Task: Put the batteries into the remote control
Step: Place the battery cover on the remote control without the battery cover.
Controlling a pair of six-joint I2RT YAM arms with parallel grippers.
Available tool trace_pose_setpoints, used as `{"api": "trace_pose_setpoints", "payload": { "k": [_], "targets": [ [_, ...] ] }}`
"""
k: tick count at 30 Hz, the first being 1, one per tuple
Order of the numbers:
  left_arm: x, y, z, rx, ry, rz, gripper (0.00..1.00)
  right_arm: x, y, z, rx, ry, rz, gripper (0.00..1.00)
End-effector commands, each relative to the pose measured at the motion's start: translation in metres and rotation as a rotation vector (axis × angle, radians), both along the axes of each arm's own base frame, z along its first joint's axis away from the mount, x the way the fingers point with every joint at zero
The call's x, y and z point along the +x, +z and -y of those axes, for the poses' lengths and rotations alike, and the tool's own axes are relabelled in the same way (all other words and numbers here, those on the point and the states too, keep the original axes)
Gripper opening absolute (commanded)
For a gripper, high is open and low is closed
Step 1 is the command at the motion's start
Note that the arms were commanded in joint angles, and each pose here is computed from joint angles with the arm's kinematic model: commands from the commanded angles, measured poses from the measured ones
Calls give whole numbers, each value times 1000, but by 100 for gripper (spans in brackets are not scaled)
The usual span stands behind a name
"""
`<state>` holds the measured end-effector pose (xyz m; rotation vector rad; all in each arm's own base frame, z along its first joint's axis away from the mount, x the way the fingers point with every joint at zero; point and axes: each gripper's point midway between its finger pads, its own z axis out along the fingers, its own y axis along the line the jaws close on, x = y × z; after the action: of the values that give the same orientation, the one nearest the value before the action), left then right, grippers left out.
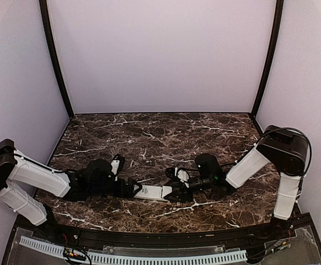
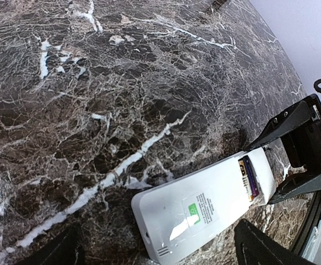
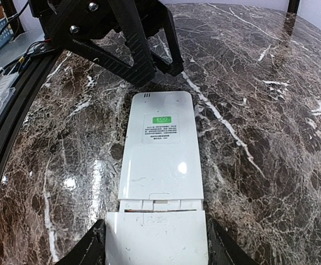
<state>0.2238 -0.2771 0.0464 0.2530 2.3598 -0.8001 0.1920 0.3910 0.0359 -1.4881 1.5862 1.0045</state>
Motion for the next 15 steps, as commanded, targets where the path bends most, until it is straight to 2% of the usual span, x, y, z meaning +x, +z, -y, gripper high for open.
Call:
{"api": "trace_pose_setpoints", "payload": {
  "k": [1,15],
  "targets": [
    [-1,-3,-1,-3,0,-9,93,3,2,-7,19,-5,7,49],
    [-2,-5,0,-7,-8,-10,94,4,-9,-8,-13,0,1,54]
  ]
}}
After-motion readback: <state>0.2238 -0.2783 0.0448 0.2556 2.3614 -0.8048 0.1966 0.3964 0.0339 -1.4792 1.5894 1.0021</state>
